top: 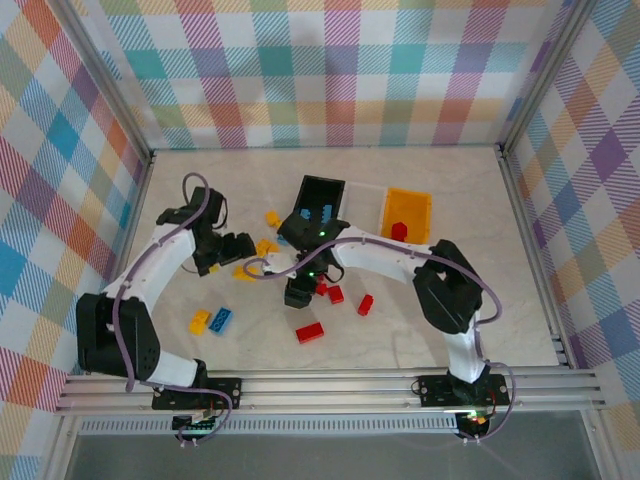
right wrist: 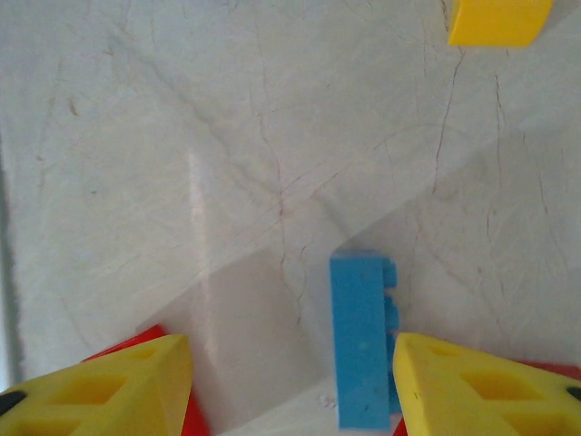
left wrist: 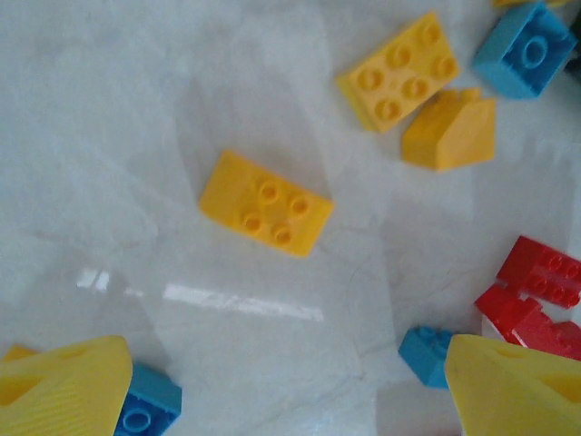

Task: Sort the legos into containers by color

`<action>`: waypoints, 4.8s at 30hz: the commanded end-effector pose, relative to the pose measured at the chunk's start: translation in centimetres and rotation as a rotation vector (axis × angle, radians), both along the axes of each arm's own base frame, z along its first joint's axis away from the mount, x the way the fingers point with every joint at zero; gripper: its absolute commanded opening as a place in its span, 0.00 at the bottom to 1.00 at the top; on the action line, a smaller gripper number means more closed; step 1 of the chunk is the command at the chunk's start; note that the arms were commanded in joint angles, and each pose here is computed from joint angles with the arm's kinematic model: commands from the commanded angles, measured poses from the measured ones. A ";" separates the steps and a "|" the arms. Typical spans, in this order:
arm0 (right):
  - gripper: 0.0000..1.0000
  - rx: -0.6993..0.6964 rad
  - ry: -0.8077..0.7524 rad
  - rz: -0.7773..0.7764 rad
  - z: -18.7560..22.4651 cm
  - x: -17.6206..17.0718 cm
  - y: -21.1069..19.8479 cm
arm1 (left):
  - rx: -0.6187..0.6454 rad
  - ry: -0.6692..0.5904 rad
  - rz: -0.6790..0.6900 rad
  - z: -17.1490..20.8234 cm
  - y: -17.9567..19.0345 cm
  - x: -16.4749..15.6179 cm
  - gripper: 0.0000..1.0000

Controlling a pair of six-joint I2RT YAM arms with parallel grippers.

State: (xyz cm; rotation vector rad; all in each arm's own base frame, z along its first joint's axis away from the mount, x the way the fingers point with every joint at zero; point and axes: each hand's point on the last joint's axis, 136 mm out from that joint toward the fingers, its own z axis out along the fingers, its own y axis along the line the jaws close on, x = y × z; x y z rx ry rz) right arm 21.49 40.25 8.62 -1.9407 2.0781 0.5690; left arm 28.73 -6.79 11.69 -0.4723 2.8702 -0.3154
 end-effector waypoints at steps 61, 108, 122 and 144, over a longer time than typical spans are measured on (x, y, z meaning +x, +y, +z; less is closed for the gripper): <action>0.05 0.271 -0.090 -0.732 8.4 21.1 -2.1 | -0.018 -0.052 0.077 1.7 3.4 -2.0 0.99; 0.60 -0.229 0.598 -1.533 -2.4 0.7 -18.1 | -0.085 0.073 -0.032 -2.6 -2.4 0.0 1.00; 0.56 -0.354 0.680 -1.602 -6.0 -0.4 -18.1 | -0.057 0.079 -0.059 -2.4 -2.1 -0.7 1.00; 0.14 -0.166 0.414 -1.624 2.8 4.6 -22.3 | -0.074 0.034 -0.174 -1.3 -4.3 -0.5 1.00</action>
